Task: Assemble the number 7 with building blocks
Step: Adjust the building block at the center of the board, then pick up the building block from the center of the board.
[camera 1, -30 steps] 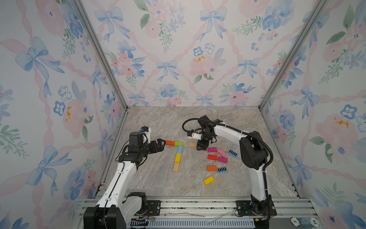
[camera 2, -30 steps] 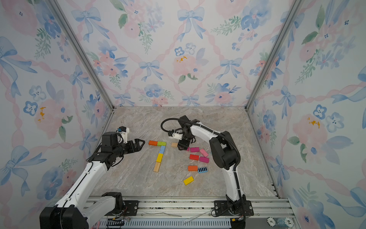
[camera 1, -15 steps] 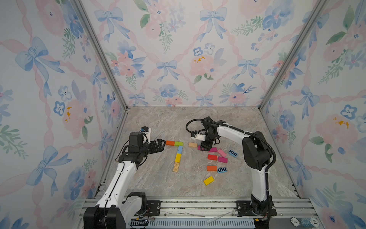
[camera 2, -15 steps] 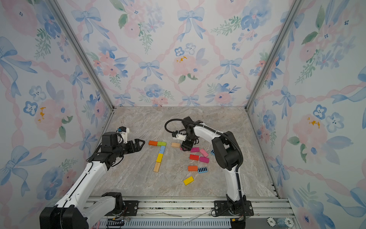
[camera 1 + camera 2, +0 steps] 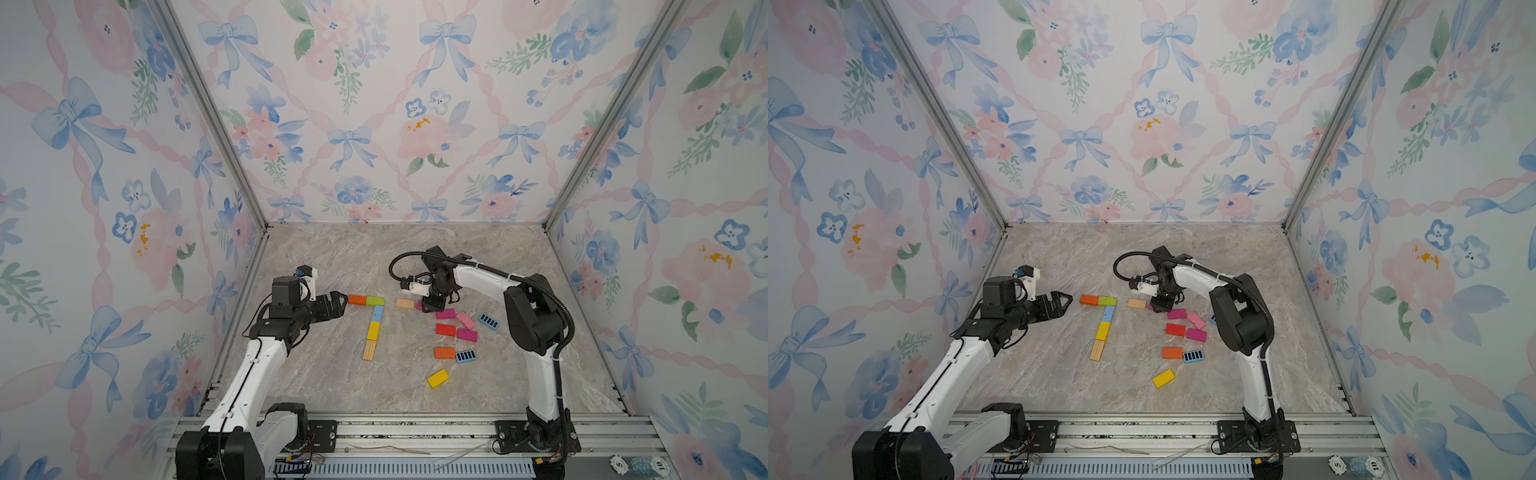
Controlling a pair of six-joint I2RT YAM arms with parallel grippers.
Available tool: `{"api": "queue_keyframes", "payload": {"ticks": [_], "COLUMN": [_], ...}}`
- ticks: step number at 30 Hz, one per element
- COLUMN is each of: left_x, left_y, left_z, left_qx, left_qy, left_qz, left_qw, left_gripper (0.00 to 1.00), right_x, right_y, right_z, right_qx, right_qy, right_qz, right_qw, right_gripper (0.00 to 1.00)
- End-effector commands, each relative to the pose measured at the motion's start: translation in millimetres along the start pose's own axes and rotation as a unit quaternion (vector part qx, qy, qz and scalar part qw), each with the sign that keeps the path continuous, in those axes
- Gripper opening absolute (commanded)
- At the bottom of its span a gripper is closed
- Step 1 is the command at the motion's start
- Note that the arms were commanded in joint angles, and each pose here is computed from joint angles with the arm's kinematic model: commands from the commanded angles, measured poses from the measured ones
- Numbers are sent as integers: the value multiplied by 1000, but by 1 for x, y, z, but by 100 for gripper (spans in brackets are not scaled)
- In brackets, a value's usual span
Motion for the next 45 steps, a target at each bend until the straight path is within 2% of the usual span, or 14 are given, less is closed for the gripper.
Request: {"api": "queue_keyframes", "payload": {"ticks": [1, 7, 20, 21, 25, 29, 31, 34, 36, 39, 41, 42, 44, 45], "left_x": [-3, -3, -3, -3, -3, -3, -3, -2, -1, 0, 0, -1, -1, -1], "left_y": [-3, -3, -3, -3, -3, -3, -2, -3, -2, -2, -2, -1, -1, -1], "left_z": [0, 0, 0, 0, 0, 0, 0, 0, -1, -1, -2, -2, -3, -3], "left_qx": [-8, -7, -8, -7, -7, -7, -8, -8, -9, -10, -9, -10, -9, -10], "left_qy": [-4, -4, -2, -2, -2, -3, -4, -4, -5, -5, -6, -7, -9, -10], "left_qz": [4, 4, 4, 4, 5, 5, 4, 3, 0, -1, -1, -1, -1, -1], "left_qw": [1000, 1000, 1000, 1000, 1000, 1000, 1000, 1000, 1000, 1000, 1000, 1000, 1000, 1000], "left_gripper": [98, 98, 98, 98, 98, 98, 98, 98, 98, 98, 98, 98, 98, 98], "right_x": [-15, -19, -26, -26, -23, -6, 10, 43, 67, 113, 145, 164, 183, 187], "right_y": [-5, -2, 0, 0, 1, 8, 14, 25, 29, 32, 25, 19, -7, -15], "right_z": [5, 13, 10, 9, 7, 4, 3, 2, 2, -2, -13, -20, -41, -46], "right_qx": [18, 54, 52, 51, 46, 40, 35, 22, 8, -47, -139, -196, -379, -422], "right_qy": [8, 22, 26, 24, 16, -6, -23, -54, -83, -150, -187, -199, -189, -151], "right_qz": [22, 26, 40, 40, 34, -3, -34, -88, -124, -201, -266, -303, -343, -345], "right_qw": [1000, 998, 998, 998, 998, 999, 999, 994, 989, 967, 935, 911, 839, 825], "right_gripper": [29, 29, 30, 34, 58, 70, 77, 97, 97, 97, 97, 97, 97, 97]}}
Point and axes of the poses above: each gripper's point midway between its finger pads, its own x axis back along the fingers, its own z axis along the line the jaws close on, y = z × x, the point moved 6 cm from there along x, back along the fingers, and after that the axes turned 6 degrees about -x, right-handed, at the moved point
